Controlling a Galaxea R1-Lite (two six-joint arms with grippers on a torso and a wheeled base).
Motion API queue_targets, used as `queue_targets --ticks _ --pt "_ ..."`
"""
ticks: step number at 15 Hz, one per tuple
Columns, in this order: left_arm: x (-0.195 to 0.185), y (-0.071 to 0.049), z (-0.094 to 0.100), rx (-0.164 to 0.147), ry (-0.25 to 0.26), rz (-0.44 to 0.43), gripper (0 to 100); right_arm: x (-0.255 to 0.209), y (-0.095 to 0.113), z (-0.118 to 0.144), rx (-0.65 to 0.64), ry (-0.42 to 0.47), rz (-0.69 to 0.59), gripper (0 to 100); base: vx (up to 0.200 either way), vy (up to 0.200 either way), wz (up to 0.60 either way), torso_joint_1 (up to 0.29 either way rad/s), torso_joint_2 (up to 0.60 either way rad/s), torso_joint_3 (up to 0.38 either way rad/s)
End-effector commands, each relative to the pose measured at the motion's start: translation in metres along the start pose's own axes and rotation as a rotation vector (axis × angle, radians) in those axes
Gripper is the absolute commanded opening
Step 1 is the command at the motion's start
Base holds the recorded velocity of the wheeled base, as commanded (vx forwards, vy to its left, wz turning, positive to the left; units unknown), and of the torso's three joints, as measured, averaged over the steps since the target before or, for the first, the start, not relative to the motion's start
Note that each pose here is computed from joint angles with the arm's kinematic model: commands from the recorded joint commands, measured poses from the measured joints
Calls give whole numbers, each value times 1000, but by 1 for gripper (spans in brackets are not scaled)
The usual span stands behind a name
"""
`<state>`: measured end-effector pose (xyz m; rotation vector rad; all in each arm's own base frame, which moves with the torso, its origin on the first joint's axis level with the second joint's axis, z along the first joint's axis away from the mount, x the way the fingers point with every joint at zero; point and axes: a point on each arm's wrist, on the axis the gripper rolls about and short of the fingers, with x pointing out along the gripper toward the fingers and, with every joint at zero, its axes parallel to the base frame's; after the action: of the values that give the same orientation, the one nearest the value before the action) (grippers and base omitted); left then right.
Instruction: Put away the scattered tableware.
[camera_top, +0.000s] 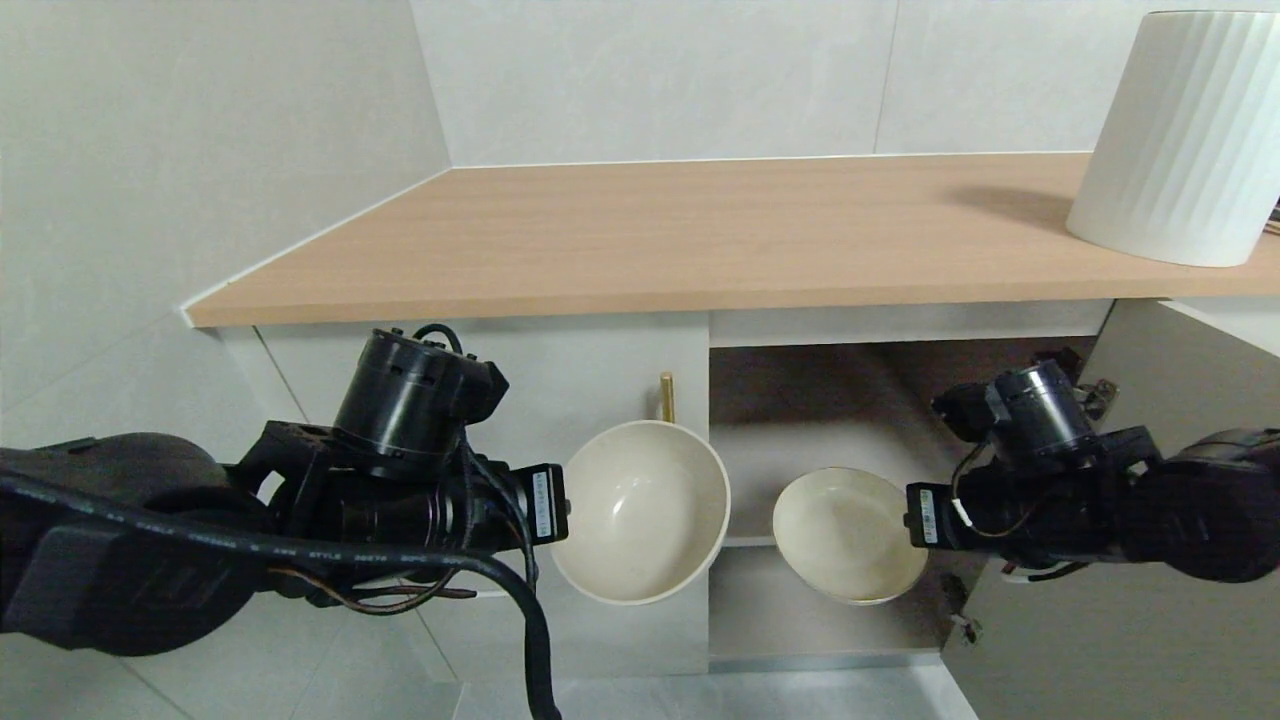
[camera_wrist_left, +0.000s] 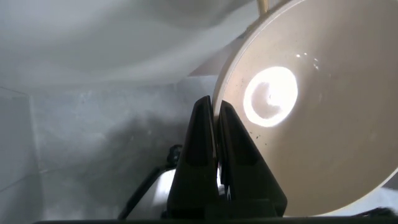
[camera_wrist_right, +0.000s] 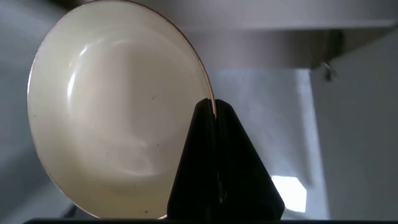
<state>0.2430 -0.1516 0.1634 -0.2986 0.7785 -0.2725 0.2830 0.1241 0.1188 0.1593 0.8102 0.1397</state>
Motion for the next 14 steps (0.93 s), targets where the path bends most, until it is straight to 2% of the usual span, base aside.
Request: queue_targets --ticks 1,6,10,13,14 --pt "-1 -3 -5 22 10 -8 0 66 -15 -20 47 38 -66 0 0 0 0 0 0 0" --pt "-3 -9 -13 49 41 -18 0 124 -33 -30 120 -68 -82 0 0 0 0 0 0 0" --pt "0 -11 -18 65 68 -11 0 143 -39 -28 152 -112 -105 0 0 0 0 0 0 0" --pt "2 -11 -24 108 111 3 0 157 -43 -19 182 -162 -155 0 0 0 0 0 0 0" --pt "3 -11 -25 108 115 6 0 159 -44 -15 199 -176 -156 0 0 0 0 0 0 0"
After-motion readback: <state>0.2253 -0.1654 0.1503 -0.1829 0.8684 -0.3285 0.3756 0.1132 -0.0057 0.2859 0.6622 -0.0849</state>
